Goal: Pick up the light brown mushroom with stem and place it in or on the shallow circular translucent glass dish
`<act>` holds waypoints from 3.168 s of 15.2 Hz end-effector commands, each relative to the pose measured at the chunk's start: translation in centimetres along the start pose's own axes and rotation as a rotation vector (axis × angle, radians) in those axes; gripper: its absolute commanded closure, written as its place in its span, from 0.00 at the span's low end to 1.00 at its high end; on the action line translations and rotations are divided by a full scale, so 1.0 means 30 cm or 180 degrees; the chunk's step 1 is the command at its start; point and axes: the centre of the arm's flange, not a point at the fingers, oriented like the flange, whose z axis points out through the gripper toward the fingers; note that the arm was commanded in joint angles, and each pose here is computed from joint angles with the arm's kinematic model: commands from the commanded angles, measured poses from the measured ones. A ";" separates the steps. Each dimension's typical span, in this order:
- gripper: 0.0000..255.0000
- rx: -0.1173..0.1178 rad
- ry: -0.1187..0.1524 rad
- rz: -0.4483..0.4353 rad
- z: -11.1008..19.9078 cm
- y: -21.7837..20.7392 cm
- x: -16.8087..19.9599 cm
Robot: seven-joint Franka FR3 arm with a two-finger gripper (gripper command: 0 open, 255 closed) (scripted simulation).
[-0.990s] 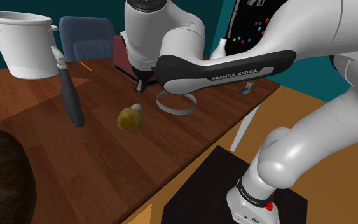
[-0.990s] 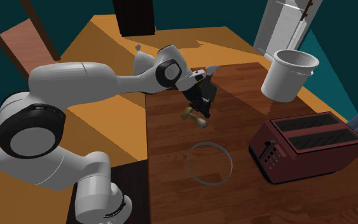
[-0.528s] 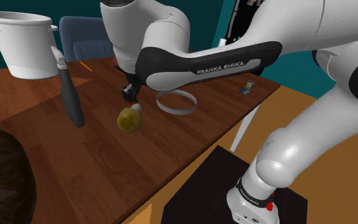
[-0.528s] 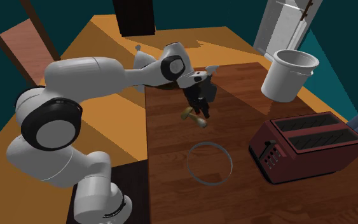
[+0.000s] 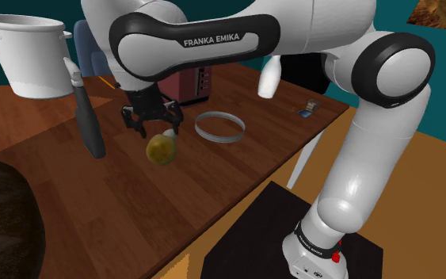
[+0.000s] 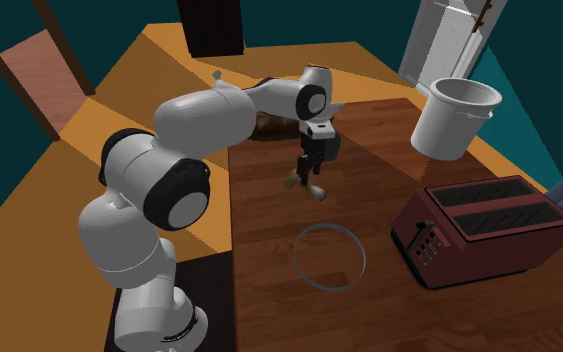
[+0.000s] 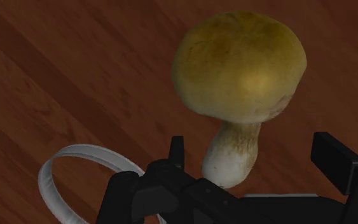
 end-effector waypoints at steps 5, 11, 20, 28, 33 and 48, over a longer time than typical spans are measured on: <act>0.00 -0.0003 -0.0038 0.0090 0.110 -0.005 0.000; 0.00 -0.0003 -0.0038 0.0090 0.110 -0.005 0.000; 1.00 -0.0003 -0.0038 0.0090 0.110 -0.005 0.000; 1.00 -0.0003 -0.0038 0.0090 0.026 0.017 0.013; 1.00 -0.0003 -0.0038 0.0090 -0.058 0.039 0.025; 1.00 -0.0003 -0.0038 0.0090 -0.124 0.257 0.223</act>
